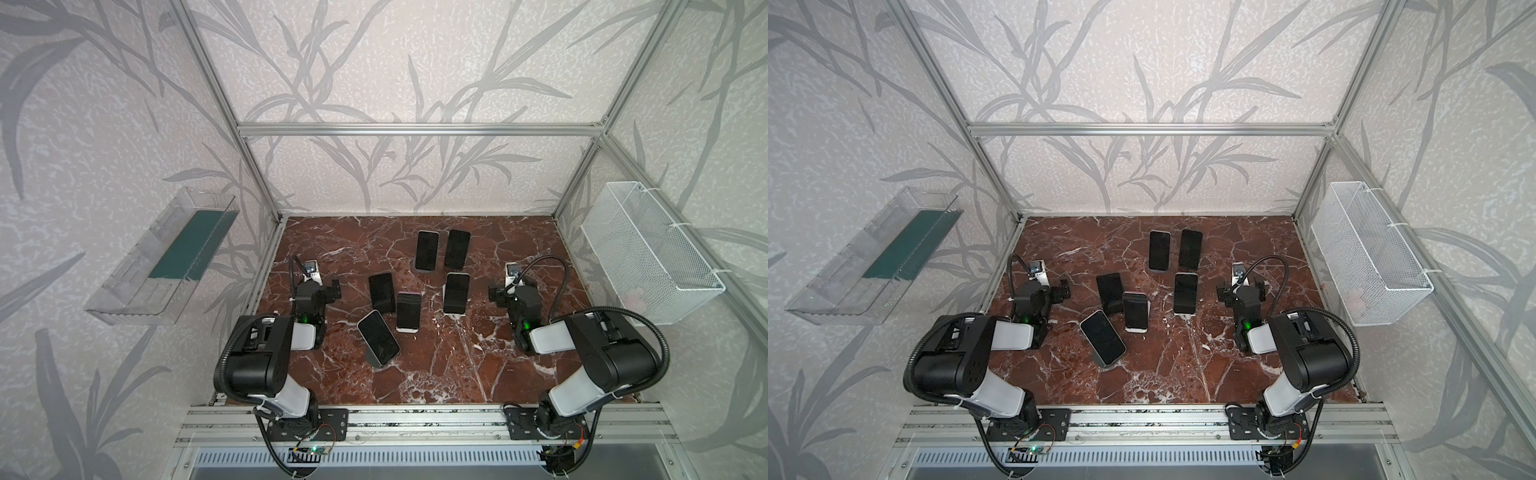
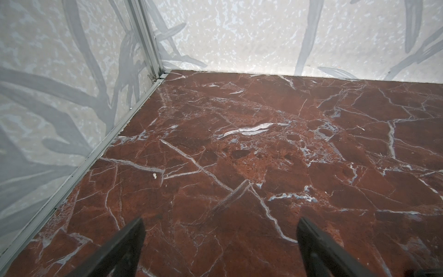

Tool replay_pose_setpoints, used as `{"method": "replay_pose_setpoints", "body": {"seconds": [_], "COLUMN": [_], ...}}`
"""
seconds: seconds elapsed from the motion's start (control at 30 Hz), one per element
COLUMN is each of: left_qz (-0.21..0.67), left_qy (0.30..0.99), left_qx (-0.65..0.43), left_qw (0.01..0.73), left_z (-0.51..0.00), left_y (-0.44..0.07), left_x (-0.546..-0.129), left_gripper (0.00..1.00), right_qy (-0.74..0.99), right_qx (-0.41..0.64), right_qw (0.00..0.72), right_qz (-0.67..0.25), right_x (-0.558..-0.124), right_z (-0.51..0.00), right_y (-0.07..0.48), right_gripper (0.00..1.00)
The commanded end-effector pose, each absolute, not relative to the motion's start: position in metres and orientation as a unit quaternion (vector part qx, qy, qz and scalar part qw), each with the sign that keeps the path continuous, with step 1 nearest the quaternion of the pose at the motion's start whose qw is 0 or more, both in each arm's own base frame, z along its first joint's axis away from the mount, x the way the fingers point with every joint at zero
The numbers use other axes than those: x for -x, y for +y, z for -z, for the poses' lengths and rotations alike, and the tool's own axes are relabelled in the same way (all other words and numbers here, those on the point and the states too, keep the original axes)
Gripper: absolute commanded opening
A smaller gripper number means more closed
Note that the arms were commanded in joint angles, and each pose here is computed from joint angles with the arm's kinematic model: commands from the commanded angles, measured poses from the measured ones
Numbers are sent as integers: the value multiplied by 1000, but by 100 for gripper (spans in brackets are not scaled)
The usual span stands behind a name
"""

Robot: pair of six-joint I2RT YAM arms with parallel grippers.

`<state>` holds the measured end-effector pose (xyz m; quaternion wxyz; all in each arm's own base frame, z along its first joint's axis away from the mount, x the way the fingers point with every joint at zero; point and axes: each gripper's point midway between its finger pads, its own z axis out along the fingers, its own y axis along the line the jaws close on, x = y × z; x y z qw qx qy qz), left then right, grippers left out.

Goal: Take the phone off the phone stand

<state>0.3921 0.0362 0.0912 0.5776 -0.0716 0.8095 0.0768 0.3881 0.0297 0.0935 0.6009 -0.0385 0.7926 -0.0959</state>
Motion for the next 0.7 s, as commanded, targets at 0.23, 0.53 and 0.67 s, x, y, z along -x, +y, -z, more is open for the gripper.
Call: {"method": "replay_pose_setpoints", "body": {"seconds": [0.23,0.53,0.67], "left_qz": [-76,-78,-78], "left_qy": [806,806,806], "left_qx": [71,72,71], "left_qw": [582,582,582], "left_z": [-96,-96,-96], "left_y": [37,38,38], "left_x": [-396,-396,-395], "left_gripper": [99,99,99], "right_qy": [781,777,777], "right_qx": [32,30,30], "right_qw": [615,620,620], "right_qz": [102,108,108], "right_x": [-389,-387,-387], "right_z": [-101,-102,-103], "right_y": [28,28,28], "right_gripper": [99,99,99]}}
